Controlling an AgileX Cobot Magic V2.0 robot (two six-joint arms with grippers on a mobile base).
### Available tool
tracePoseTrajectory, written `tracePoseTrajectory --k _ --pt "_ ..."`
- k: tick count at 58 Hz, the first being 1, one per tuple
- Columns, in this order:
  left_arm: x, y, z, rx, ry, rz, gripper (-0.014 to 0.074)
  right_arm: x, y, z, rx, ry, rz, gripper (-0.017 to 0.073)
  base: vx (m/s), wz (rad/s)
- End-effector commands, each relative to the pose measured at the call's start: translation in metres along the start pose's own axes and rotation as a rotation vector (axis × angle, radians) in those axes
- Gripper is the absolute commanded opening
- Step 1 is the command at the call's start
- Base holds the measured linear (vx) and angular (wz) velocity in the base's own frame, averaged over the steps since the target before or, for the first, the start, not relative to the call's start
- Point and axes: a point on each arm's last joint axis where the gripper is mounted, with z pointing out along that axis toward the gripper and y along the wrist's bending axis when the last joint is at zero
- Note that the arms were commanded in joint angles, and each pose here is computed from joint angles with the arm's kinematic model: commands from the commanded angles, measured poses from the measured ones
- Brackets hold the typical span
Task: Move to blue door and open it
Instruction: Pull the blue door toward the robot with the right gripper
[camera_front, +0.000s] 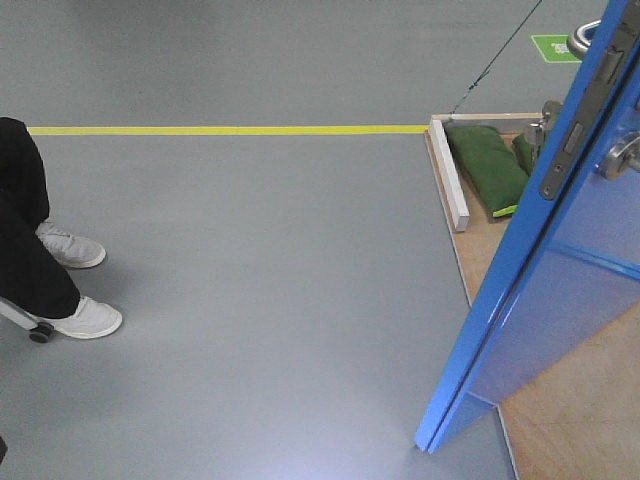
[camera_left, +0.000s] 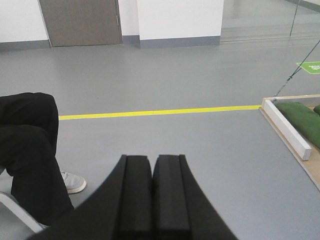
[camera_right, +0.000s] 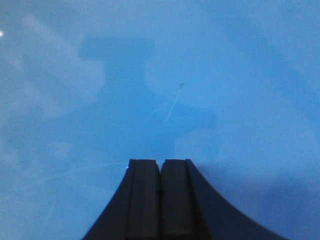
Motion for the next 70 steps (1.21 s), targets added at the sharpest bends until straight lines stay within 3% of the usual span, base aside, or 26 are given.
tracePoseTrajectory --k 1,43,57,70 --pt "-0.017 0.0 -0.004 0.007 -0.125 -0.008 0.0073 0.009 0.032 -0.004 -0.059 0.004 -0.063 0.0012 0.0 0.0" --pt "-0.017 0.0 -0.004 0.007 -0.125 -0.008 0.0073 0.046 0.053 0.047 -0.015 0.128 -0.153 0.0012 0.0 0.0" --pt "-0.017 0.0 -0.004 0.007 -0.125 -0.008 0.0073 0.05 0.057 0.058 0.014 0.093 -0.193 0.0012 0.0 0.0" --pt "-0.017 0.0 -0.004 0.007 -0.125 -0.008 0.0073 0.046 0.058 0.058 0.012 0.052 -0.196 0.0012 0.0 0.0"
